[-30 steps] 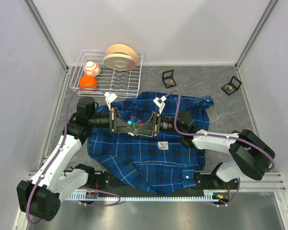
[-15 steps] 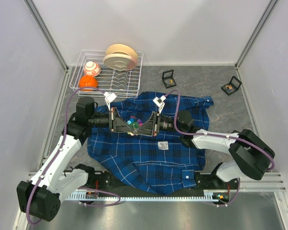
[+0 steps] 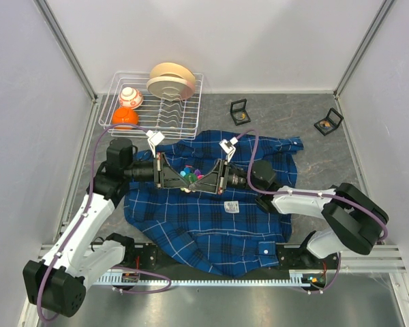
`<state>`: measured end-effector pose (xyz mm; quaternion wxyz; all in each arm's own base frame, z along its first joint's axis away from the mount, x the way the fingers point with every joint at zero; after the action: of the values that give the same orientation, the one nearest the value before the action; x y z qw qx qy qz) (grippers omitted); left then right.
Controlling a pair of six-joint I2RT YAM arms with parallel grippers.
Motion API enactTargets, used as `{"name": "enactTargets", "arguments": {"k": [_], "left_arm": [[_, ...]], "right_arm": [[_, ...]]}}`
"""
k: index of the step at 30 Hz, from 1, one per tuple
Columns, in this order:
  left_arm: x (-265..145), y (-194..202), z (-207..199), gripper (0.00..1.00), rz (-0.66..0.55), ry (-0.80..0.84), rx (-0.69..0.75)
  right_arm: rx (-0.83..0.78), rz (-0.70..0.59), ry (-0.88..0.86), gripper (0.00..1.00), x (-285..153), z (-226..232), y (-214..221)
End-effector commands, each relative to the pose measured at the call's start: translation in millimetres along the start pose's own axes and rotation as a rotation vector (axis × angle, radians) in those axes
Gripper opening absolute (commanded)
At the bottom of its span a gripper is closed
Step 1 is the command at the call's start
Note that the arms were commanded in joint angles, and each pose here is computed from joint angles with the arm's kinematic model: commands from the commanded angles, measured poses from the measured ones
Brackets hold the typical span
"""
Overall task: Remove the brooch from the garment
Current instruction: Pass from the left arm to the right
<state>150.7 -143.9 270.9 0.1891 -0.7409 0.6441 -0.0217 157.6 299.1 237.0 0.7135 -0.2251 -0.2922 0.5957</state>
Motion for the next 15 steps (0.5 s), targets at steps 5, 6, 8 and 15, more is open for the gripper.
{"name": "enactTargets", "arguments": {"k": [5,6,8,15], "left_arm": [[-7.7,6.2,-28.7,0.02,0.057,0.114,0.108],[-7.8,5.9,-29.2,0.02,0.054,0.116,0.112],[-7.8,6.1,-29.2,0.02,0.053,0.117,0.115],[-9.0,8.0,-30.8,0.02,0.055,0.124,0.115]], "right_arm": [[0.109,-0.197,0.047,0.0,-11.3,-19.6,0.3],[0.159,-0.217,0.046,0.0,-12.5,-21.6,1.6],[0.174,-0.272,-0.016,0.0,-14.8,-16.7,-1.5],[0.222,-0.337,-0.103,0.0,-17.2,-17.0,1.9]]}}
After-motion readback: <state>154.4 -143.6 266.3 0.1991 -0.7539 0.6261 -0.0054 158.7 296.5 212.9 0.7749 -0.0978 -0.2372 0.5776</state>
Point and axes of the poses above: each gripper's point midway between its finger pads, its own x axis out along the fingers, its own z axis along the line the jaws close on, y = z × x, the point moved 8 cm from there along -x, back along the fingers, and after that the axes turned 13 degrees about -x, right-handed, at the moved point
